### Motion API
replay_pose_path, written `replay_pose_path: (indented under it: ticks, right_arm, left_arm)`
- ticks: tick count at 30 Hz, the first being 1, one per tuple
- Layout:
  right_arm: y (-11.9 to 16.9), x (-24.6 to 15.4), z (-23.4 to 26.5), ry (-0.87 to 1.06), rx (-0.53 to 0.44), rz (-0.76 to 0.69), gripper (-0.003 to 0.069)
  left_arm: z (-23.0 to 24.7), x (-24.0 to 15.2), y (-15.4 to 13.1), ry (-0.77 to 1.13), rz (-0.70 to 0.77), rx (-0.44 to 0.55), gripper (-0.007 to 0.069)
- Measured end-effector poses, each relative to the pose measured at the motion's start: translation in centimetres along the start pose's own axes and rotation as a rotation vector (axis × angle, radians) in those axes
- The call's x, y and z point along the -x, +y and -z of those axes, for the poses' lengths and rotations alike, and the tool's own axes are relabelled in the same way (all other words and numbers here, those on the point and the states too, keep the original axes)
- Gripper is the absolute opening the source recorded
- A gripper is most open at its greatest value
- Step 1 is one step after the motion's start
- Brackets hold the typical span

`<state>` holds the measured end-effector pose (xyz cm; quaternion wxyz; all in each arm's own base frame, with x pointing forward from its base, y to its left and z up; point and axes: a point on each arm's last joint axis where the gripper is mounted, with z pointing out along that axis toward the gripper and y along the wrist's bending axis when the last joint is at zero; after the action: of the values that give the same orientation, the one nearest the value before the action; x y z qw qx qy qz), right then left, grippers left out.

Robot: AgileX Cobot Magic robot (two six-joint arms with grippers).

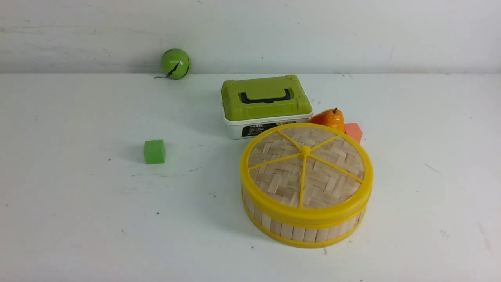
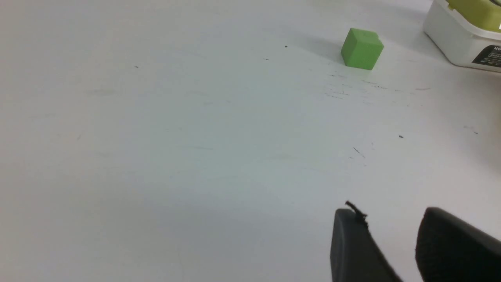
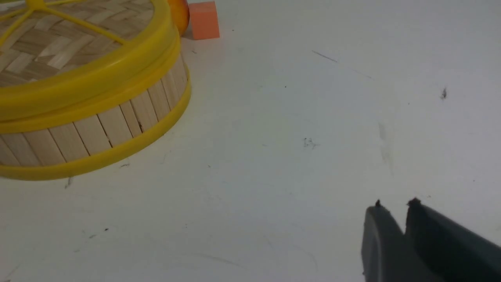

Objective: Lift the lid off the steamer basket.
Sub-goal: Use the right arm to lift the lid of the steamer

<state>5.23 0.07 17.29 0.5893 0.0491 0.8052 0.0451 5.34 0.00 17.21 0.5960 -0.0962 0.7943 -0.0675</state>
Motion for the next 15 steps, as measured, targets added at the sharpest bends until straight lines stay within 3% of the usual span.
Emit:
replay_pose_path:
  ticks: [15]
  right_arm:
    - [-0.43, 0.07, 0.01, -0.005, -0.048, 0.118, 0.0111]
  left_arm:
    - [0.0, 0.0, 0.0, 0.0, 0.0, 0.0, 0.0239]
